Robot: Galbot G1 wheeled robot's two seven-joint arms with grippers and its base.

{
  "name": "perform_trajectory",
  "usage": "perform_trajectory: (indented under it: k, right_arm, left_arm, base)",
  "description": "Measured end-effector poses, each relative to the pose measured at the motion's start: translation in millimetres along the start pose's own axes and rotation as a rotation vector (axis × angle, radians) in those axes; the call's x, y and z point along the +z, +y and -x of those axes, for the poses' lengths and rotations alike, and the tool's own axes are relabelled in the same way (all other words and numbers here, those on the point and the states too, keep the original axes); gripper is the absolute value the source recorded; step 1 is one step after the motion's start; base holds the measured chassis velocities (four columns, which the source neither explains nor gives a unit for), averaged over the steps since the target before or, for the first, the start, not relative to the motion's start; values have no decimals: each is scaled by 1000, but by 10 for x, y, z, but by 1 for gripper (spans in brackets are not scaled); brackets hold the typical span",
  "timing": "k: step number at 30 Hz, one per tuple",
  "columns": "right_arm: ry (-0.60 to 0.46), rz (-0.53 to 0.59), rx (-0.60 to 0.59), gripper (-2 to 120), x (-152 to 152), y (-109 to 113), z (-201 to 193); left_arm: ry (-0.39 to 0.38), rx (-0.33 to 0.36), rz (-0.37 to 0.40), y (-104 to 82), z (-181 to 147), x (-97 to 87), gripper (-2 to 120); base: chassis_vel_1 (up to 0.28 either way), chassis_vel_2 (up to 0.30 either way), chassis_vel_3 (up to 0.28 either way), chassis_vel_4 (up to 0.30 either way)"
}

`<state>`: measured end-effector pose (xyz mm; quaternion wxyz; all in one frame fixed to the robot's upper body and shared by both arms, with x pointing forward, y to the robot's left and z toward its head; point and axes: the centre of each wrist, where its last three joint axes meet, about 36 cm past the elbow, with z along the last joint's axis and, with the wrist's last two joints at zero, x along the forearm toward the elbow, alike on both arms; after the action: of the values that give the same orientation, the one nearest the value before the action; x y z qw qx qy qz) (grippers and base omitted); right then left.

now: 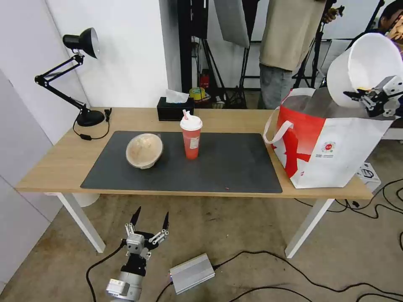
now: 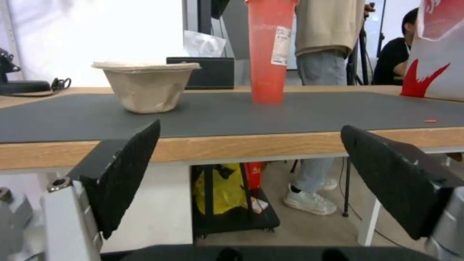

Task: Pick up the trash from the table and place it into the takeout bag.

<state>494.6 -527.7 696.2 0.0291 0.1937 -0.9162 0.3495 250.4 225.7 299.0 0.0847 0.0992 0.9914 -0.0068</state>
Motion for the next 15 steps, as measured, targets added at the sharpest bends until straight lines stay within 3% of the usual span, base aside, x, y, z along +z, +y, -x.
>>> perform_trajectory:
  k: [15]
  right_arm:
    - [10, 19, -5, 0, 191, 99, 277]
  left_arm:
    - [1, 1, -3, -10, 11, 25, 100]
  base:
    - [0, 0, 0, 0]
